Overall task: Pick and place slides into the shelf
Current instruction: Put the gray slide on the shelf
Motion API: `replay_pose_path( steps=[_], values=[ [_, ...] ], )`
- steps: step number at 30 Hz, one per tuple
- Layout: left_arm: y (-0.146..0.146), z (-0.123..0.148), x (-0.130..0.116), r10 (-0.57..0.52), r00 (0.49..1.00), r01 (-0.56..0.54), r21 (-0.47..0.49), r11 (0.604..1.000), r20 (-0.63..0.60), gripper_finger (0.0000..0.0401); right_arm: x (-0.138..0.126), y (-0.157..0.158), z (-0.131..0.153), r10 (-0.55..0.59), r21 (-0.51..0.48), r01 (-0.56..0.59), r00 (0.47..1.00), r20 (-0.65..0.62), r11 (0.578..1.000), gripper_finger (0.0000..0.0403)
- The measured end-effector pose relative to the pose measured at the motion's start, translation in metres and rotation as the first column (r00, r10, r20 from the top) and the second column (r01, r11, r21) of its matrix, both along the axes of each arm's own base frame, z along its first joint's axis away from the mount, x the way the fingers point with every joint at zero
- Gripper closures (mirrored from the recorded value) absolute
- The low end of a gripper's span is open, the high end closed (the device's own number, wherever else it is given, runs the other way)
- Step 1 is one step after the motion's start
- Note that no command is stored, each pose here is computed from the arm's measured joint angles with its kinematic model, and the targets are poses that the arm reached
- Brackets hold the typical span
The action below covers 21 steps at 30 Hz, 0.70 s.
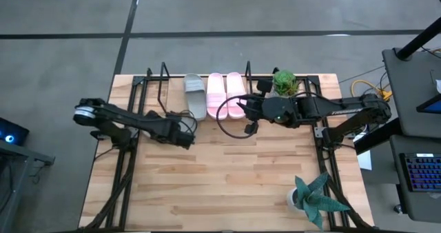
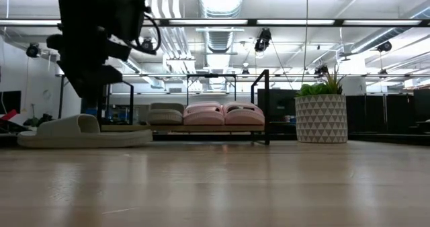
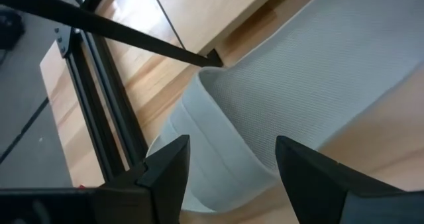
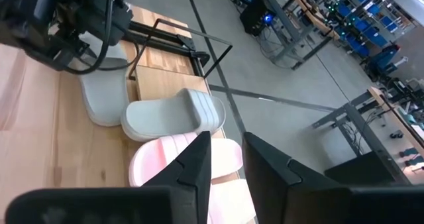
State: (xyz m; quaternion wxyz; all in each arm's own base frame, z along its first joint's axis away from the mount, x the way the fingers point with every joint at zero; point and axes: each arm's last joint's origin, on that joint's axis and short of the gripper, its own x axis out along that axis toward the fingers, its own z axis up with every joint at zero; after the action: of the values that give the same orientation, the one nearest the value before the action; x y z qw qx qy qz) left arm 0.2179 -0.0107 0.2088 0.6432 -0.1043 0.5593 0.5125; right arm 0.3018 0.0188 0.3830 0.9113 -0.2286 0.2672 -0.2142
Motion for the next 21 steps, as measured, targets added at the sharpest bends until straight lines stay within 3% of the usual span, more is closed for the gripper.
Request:
replay_pose_path(
  steps=[21],
  values=[
    [0.011, -0.043, 0.014, 0.144, 0.983, -0.138, 0.064, 0.988, -0.111, 0.0194, 0.000, 0.000, -0.012, 0.002, -0.008, -0.002, 0.999, -0.038, 1.000, 0.0334]
  ],
)
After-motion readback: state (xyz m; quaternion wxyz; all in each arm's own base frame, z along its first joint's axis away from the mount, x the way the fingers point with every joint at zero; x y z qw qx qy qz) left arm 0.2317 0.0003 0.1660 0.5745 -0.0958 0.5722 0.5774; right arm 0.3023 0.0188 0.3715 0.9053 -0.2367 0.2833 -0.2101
